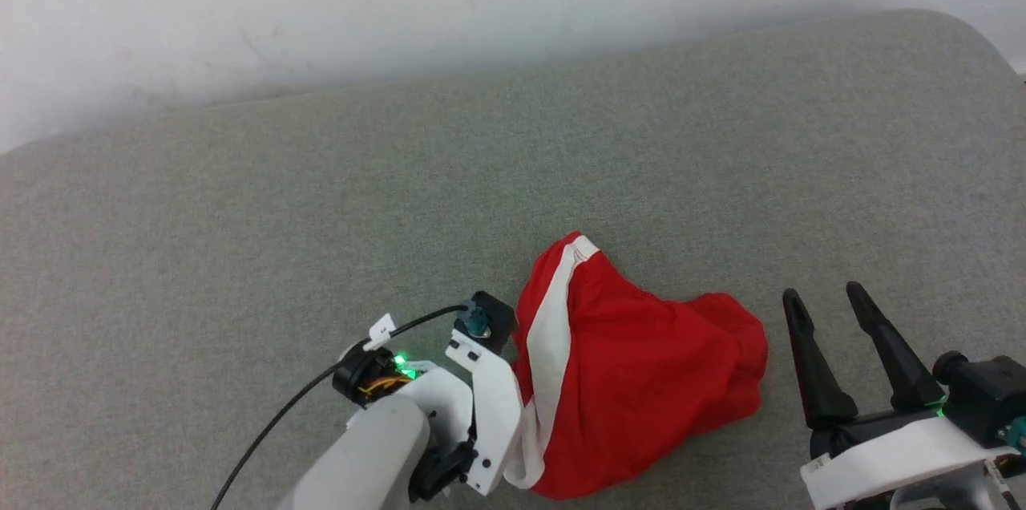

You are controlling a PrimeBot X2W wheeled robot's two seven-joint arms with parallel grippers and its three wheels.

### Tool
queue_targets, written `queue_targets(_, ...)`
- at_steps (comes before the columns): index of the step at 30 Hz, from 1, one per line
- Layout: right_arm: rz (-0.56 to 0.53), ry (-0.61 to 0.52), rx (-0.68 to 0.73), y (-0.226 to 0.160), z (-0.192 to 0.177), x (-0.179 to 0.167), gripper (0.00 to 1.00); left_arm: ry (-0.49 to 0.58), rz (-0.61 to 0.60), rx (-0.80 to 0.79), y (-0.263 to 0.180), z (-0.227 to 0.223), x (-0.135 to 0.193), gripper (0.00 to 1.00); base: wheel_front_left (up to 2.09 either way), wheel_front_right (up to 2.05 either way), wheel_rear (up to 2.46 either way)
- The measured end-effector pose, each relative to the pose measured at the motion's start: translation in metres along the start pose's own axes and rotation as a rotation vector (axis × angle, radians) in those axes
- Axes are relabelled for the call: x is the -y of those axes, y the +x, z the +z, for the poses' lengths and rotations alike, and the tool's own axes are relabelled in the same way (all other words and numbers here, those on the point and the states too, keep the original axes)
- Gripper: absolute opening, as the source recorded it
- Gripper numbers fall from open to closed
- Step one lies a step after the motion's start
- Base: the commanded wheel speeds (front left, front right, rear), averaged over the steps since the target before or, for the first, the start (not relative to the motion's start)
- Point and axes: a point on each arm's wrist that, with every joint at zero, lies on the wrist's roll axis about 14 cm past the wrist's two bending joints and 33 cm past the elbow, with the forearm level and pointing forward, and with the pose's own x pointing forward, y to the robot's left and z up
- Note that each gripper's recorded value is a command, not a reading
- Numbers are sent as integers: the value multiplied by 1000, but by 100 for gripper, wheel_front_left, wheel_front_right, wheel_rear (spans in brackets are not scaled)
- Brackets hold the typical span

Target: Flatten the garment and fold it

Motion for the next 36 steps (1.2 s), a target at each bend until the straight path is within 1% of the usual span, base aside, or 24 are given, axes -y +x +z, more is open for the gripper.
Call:
queue_targets(2,-6,-1,3,1,0,2,100,-9,31,72,-6,10,-8,0,0,0,0)
queue_targets(3,-7,-1,4,1,0,3,100,-17,67,119,-11,17,-17,0,0,0,0)
queue_targets(7,-1,0,1,5,-1,2,100,-87,270,353,-57,58,-76,0,0,0,0)
queue_targets(9,14,2,1,8,-1,-3,100,-148,374,412,-82,58,-104,0,0,0,0)
queue_targets(11,29,5,-5,10,-2,-8,100,-273,462,414,-100,34,-127,0,0,0,0)
queue_targets(13,39,7,-7,12,-2,-11,100,-409,540,358,-110,-9,-142,0,0,0,0)
queue_targets(15,46,9,-11,13,-4,-13,100,-562,588,290,-113,-55,-146,0,0,0,0)
queue_targets(18,51,11,-17,15,-6,-15,100,-710,628,208,-113,-106,-141,0,0,0,0)
queue_targets(19,52,13,-20,15,-7,-15,100,-732,638,203,-113,-114,-140,11,0,0,0)
queue_targets(20,53,16,-22,15,-8,-16,100,-755,640,212,-112,-117,-140,38,0,0,0)
queue_targets(21,54,20,-23,16,-8,-16,100,-771,641,227,-111,-116,-140,100,0,0,0)
queue_targets(24,59,23,-26,15,-9,-18,100,-783,665,314,-114,-108,-143,100,0,0,0)
queue_targets(27,63,24,-27,13,-8,-19,100,-742,718,453,-127,-92,-153,100,0,0,0)
queue_targets(30,67,26,-36,10,-9,-21,100,-687,740,576,-138,-75,-156,100,0,0,0)
queue_targets(33,79,47,-65,8,-14,-25,100,-605,759,709,-152,-54,-158,100,0,0,0)
queue_targets(36,99,67,-125,7,-29,-30,100,-533,766,810,-163,-38,-155,100,0,0,0)
